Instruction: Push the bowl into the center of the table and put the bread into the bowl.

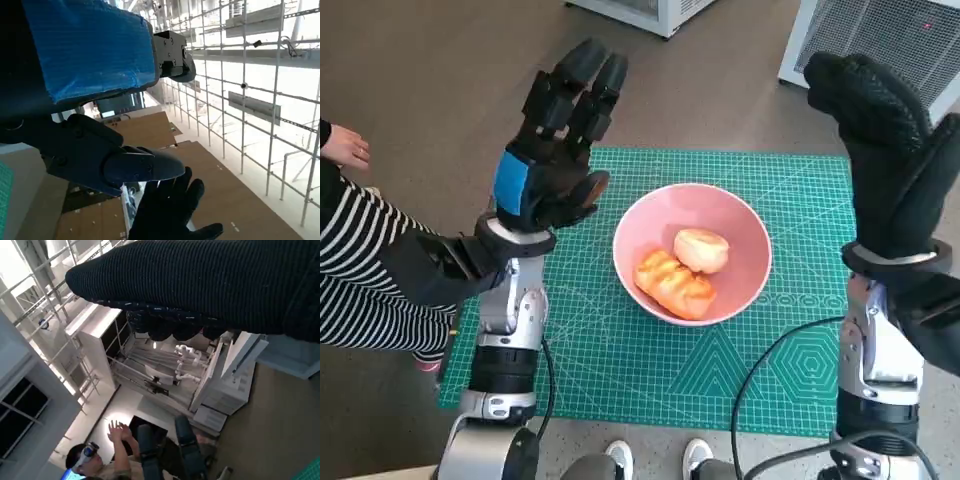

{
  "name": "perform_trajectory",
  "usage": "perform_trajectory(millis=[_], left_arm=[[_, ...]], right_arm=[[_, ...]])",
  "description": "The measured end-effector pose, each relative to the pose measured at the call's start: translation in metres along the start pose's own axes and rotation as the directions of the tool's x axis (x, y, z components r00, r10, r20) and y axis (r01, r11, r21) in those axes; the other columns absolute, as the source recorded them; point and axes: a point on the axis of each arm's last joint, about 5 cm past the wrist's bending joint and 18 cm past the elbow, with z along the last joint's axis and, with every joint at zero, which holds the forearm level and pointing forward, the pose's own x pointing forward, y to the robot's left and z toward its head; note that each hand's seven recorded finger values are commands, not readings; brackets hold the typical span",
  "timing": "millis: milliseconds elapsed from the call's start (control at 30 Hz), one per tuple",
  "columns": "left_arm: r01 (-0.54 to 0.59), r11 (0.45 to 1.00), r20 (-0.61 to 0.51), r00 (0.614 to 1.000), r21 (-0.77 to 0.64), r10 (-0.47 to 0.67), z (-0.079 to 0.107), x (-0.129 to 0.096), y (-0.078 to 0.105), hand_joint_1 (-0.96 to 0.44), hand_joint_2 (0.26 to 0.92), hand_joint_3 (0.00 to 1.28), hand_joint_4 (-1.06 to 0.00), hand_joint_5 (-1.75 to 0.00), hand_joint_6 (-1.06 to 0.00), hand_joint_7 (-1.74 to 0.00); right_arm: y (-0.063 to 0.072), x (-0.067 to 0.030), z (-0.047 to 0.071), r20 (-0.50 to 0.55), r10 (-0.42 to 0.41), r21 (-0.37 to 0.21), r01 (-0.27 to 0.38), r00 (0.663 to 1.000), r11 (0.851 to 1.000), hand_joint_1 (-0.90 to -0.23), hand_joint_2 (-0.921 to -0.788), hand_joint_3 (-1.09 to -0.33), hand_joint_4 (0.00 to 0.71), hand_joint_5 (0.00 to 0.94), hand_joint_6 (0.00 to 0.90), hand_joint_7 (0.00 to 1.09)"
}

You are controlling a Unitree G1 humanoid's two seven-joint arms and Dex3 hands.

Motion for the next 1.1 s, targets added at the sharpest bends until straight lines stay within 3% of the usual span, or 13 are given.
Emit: perform_trajectory(millis=[1100], left_arm=[[0.073,0.997,0.029,0.997,-0.004,-0.073,-0.001,0.005,-0.008,-0.65,0.921,0.35,-0.11,-0.04,0.00,-0.59]], right_arm=[[-0.001,-0.0123,-0.006,-0.033,-0.022,-0.010,0.021,0.999,1.000,-0.702,-0.921,-0.688,0.154,0.005,0.066,0.51]])
